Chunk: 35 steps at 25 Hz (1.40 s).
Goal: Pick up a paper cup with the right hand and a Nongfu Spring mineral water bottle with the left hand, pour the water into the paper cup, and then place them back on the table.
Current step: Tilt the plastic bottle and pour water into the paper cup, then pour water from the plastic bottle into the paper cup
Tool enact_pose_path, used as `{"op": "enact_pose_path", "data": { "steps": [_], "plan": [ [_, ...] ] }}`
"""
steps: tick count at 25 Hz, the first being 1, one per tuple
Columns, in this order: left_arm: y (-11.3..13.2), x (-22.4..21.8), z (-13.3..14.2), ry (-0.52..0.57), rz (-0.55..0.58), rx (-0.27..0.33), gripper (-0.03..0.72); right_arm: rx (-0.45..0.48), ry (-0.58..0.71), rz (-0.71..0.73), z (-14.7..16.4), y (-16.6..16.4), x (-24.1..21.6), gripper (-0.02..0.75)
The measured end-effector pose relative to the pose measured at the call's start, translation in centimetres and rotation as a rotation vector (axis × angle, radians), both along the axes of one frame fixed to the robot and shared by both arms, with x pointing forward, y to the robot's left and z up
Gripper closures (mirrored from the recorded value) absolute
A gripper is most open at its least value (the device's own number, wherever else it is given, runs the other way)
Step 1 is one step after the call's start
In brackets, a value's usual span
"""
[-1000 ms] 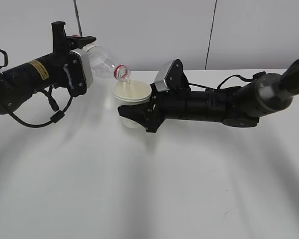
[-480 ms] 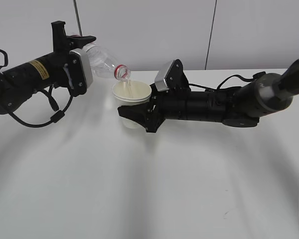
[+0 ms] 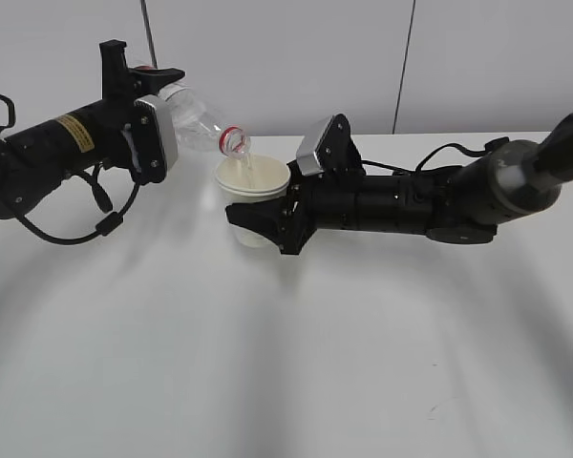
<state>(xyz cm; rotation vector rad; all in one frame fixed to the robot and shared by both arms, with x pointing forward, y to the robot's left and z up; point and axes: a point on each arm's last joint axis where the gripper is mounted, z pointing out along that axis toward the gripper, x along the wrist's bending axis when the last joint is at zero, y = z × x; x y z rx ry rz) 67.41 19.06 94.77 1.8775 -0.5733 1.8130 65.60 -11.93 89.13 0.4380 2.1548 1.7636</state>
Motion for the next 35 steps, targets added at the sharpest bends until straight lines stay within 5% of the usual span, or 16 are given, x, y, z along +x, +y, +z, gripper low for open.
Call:
{"op": "enact_pose_path", "data": {
  "steps": [35],
  "plan": [
    [-0.04, -0.03, 0.12, -0.037, -0.006, 0.026, 0.314, -0.029, -0.001, 0.015, -0.23, 0.0, -0.11, 0.256]
  ]
}}
